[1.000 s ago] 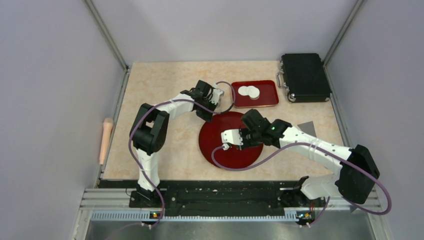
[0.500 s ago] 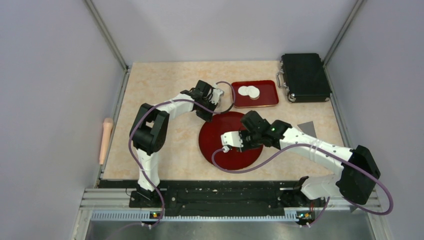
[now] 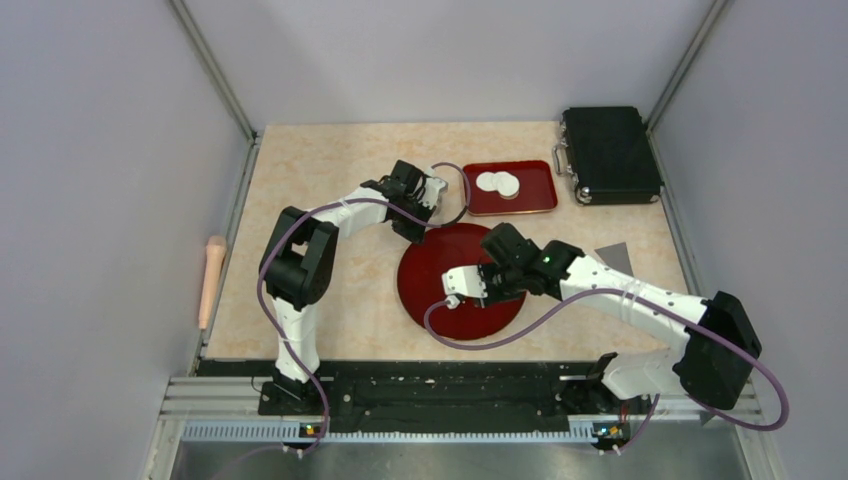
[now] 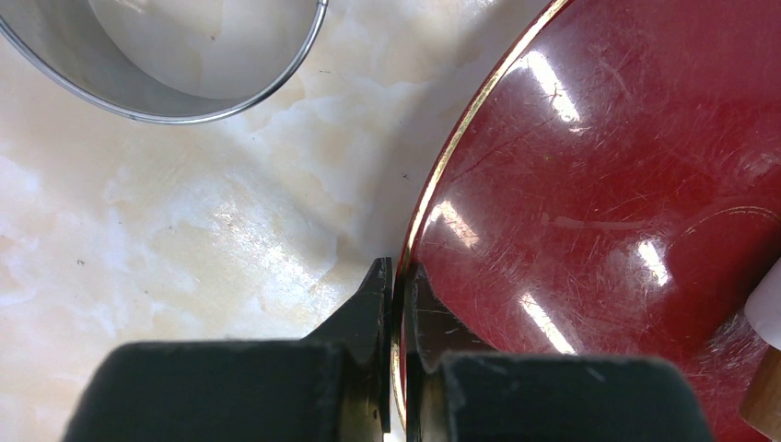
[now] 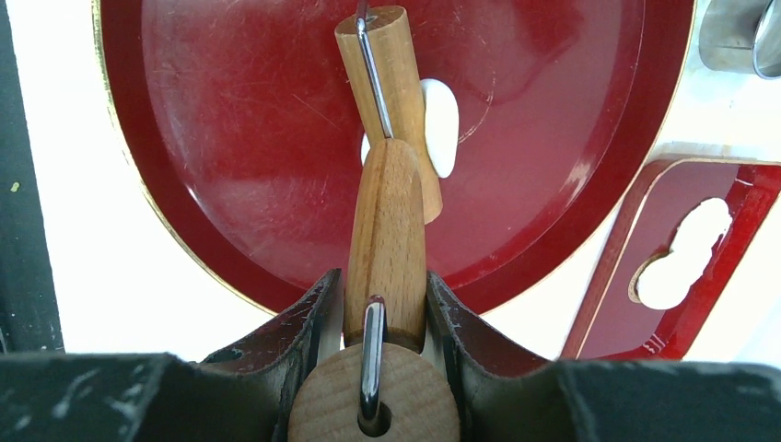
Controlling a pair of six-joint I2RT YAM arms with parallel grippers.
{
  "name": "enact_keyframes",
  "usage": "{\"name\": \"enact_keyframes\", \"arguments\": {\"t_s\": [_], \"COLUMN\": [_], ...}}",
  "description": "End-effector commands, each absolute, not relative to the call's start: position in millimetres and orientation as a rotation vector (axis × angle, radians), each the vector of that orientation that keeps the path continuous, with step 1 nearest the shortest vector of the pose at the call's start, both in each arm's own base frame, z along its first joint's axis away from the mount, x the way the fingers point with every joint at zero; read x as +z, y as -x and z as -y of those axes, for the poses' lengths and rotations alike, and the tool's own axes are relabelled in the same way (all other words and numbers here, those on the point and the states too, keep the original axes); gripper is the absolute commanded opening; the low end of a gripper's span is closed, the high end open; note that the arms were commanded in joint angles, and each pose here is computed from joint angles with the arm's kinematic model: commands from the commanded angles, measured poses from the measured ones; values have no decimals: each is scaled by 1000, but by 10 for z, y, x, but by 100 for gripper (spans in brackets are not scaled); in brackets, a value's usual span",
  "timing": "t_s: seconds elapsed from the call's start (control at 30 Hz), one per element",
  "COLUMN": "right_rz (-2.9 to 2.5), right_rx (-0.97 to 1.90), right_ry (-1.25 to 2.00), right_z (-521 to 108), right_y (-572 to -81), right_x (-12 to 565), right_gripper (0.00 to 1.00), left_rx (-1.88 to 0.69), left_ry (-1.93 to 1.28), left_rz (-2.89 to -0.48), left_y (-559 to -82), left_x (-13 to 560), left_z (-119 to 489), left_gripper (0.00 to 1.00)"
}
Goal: Roll out the dumpling wrappers from the dough
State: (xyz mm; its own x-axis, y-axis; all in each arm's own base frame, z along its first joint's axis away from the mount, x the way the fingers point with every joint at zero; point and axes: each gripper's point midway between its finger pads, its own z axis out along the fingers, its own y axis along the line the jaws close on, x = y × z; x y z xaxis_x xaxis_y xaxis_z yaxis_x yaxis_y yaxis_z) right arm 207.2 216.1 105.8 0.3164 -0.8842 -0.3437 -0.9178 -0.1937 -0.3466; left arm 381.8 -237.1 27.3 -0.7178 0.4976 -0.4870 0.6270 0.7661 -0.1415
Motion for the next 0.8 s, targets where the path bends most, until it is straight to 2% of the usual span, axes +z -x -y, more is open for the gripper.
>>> {"name": "enact_keyframes", "arguments": {"t_s": [0.0, 0.77], "right_rz": [-1834, -1818], "right_rx": [548, 588], "right_ry": [2372, 2381], "right_z": [-1821, -1848], "right_y": [-993, -935], "right_x": [650, 684], "right_gripper": [0, 0], "left_rx": [-348, -355], "left_ry": [-766, -765], "left_rz": [-2574, -2579], "left_y": [-3871, -3864], "left_x": [128, 118], "left_z": [2277, 2285], "left_gripper": [0, 0]}}
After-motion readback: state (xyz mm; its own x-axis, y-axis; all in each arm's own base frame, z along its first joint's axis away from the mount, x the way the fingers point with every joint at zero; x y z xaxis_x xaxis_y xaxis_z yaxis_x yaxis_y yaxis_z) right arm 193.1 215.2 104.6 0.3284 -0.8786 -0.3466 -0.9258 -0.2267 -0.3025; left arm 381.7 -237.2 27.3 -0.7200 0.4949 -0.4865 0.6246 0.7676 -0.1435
